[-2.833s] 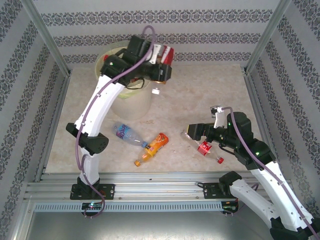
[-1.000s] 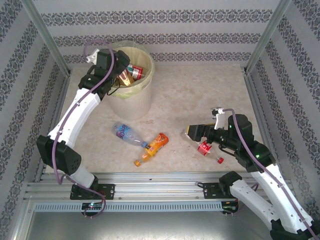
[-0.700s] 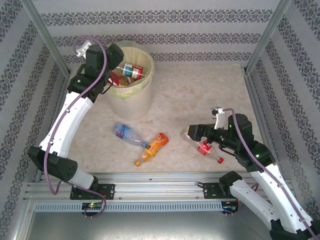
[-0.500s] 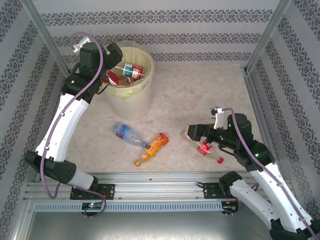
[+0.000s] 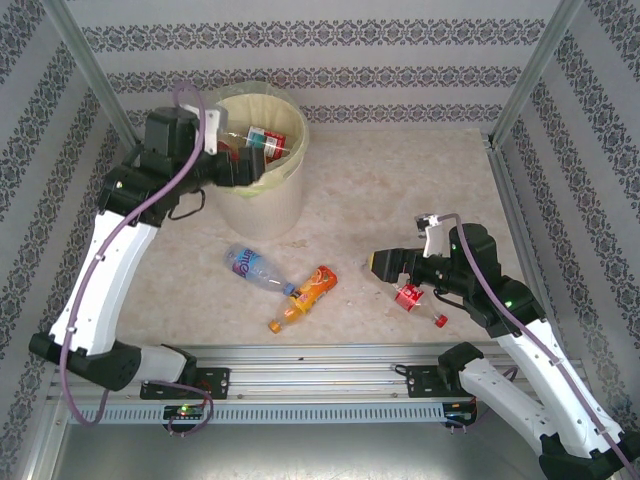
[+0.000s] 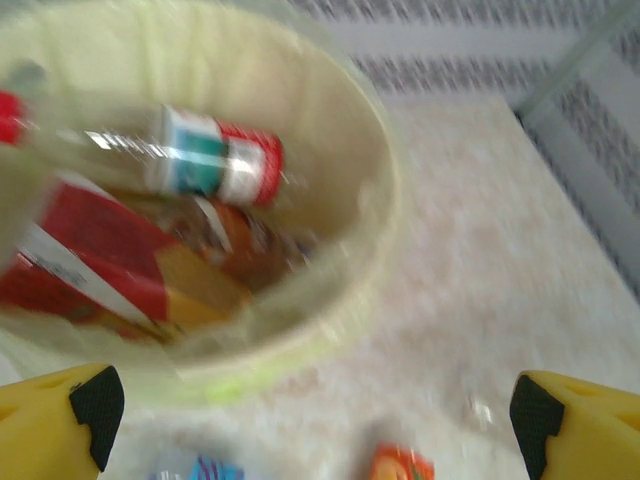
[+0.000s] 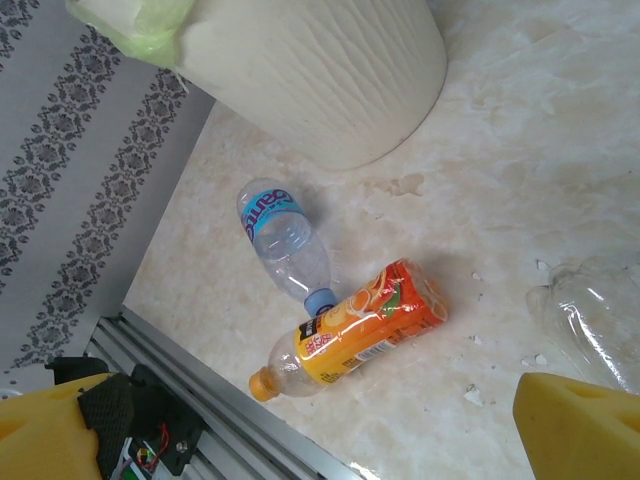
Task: Put the plastic bottles in the bin
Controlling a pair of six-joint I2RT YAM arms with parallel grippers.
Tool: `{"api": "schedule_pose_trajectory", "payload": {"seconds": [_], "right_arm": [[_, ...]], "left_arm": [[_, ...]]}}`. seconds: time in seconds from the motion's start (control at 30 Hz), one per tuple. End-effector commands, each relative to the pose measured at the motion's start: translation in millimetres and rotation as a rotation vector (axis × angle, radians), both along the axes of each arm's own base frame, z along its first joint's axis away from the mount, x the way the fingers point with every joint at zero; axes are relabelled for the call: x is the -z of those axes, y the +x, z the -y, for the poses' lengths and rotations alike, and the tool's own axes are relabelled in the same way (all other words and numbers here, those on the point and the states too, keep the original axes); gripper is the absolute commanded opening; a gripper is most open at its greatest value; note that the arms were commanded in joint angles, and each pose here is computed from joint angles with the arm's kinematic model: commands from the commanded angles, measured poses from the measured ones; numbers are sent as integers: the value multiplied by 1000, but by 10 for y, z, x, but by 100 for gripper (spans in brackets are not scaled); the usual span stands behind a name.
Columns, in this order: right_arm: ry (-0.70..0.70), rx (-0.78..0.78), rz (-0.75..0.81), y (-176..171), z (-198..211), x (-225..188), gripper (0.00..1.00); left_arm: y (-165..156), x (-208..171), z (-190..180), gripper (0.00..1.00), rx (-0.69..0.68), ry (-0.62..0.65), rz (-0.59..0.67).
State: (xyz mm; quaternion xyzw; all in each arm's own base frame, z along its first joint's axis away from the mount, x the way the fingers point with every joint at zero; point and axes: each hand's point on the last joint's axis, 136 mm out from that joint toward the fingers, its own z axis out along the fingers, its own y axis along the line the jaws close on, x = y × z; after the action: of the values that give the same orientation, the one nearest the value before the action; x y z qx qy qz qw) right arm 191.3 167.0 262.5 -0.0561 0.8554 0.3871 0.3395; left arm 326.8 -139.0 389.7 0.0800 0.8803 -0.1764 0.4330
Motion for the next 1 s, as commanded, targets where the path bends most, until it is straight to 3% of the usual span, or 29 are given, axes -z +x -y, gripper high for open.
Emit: {"api": "schedule_pose_trajectory", "payload": {"seconds": [0.0, 0.33, 0.6, 0.97], "right_arm": [[11, -25, 0, -58, -11, -100, 98], [4, -35, -14, -123, 6, -106, 98], [13, -69, -29, -187, -27, -90, 98], [2, -151, -69, -358, -64, -51, 98]], "left_arm": [[-467, 416, 187, 100, 196, 80, -133], [-988, 1321, 632, 100, 395, 238, -346], [-1043, 1808, 1060, 100, 498, 319, -403], [-980, 2490, 1407, 93, 518, 305, -482]]}}
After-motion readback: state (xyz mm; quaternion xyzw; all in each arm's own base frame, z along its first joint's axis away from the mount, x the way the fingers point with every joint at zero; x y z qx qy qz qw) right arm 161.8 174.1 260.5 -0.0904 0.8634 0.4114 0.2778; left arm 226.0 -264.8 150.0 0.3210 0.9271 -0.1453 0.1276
